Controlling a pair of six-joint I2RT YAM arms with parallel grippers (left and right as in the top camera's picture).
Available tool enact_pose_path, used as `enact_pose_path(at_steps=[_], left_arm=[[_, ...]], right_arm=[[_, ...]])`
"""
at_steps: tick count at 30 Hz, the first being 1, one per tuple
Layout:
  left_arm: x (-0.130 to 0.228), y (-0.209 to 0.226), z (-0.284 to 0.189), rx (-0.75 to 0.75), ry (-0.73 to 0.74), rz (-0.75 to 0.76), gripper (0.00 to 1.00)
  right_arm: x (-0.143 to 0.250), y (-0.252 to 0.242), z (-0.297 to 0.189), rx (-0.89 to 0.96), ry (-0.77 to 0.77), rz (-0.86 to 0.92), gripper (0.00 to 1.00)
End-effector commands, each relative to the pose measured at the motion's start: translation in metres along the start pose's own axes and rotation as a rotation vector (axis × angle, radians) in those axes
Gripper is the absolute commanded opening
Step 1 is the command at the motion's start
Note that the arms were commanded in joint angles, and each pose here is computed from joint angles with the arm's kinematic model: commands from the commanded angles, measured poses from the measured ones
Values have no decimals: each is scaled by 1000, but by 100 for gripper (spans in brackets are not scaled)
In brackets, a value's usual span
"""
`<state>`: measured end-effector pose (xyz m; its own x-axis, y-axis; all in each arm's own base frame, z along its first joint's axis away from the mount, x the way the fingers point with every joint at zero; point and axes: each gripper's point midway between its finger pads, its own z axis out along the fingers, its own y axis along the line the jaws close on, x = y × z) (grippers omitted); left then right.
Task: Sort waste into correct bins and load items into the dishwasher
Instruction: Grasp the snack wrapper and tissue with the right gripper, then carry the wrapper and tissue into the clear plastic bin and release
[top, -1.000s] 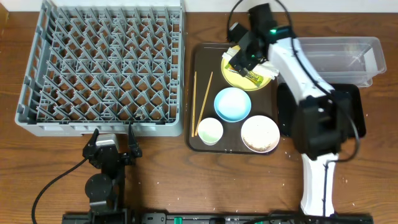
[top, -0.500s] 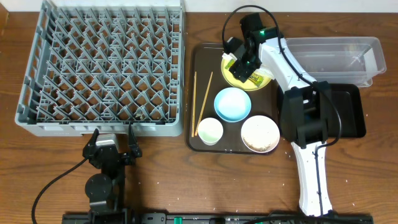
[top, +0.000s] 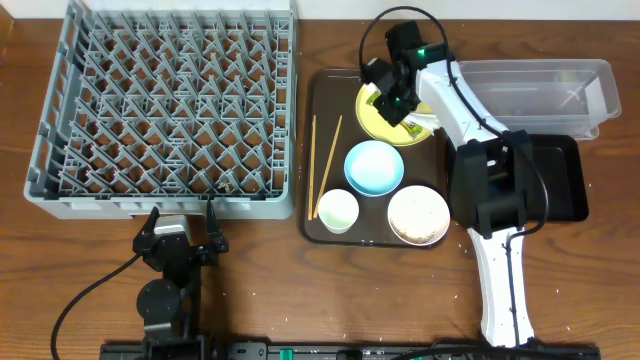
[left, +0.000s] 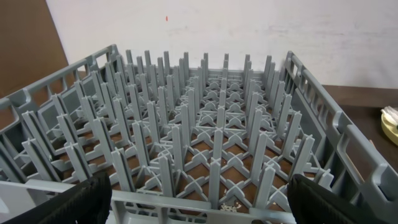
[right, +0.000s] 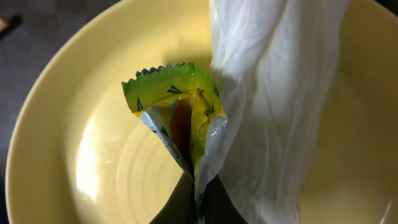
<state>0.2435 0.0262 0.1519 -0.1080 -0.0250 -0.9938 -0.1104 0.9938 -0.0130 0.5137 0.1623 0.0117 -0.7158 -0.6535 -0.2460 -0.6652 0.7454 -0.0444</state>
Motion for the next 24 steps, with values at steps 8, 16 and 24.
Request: enact_pose_path(at_steps=[8,16,24], left_arm=[[17,4,1,-20,50,7,92],[17,4,1,-20,50,7,92],[17,4,1,-20,50,7,92]], right_arm=[[-52,-33,-164,118,-324,347,1],[12,-137,-230,142,-468,1071,1],[95,-199,-185,163,-418,1814,2]])
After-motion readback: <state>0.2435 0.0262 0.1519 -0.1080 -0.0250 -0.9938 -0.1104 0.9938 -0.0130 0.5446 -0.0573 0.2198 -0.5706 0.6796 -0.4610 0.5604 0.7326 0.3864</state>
